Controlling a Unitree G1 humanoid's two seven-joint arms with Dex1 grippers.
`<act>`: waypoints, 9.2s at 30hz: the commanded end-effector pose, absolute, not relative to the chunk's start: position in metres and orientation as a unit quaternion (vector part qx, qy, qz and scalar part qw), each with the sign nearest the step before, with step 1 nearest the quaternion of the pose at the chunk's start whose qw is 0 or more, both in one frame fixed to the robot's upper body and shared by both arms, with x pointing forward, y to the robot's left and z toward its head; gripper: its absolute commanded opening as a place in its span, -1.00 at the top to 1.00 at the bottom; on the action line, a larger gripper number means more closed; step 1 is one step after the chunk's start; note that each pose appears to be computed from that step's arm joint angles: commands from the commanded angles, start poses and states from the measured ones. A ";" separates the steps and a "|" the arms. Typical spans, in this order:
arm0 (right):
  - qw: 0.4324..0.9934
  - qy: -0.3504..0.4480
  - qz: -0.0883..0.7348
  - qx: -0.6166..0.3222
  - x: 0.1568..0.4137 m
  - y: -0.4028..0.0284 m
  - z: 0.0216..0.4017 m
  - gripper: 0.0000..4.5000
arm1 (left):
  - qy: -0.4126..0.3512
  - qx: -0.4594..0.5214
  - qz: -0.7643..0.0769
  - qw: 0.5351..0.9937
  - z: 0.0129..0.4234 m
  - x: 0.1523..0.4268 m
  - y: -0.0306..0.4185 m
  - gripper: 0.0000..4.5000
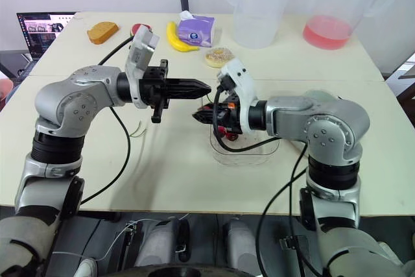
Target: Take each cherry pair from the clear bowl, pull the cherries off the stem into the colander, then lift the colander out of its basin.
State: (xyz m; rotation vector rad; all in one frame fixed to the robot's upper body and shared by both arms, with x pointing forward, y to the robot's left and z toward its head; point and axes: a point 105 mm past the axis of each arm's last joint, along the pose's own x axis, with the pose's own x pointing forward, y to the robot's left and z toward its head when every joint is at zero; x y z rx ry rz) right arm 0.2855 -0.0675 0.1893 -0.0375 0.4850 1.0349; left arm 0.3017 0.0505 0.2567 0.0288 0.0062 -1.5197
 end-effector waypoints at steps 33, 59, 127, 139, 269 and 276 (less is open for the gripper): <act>0.947 0.242 0.136 -0.161 0.289 -0.269 0.193 -0.97 | -0.012 0.026 -0.685 0.728 0.261 0.288 0.058 1.00; 0.864 0.043 0.479 -0.147 0.223 -0.166 0.216 -0.97 | -0.003 0.022 -0.644 0.764 0.260 0.289 0.071 1.00; 0.855 0.142 0.457 -0.201 0.250 -0.164 0.218 -1.00 | 0.032 0.202 -0.650 0.731 0.213 0.264 0.125 -0.99; 0.772 0.246 0.503 -0.300 0.296 -0.132 0.196 -1.00 | 0.004 0.187 -0.659 0.728 0.218 0.273 0.113 -0.99; 0.805 0.104 0.540 -0.225 0.266 -0.100 0.242 -0.46 | 0.006 0.139 -0.696 0.704 0.247 0.293 0.061 1.00; 0.796 0.121 0.552 -0.216 0.275 -0.087 0.232 -0.46 | 0.008 0.134 -0.710 0.691 0.245 0.284 0.058 1.00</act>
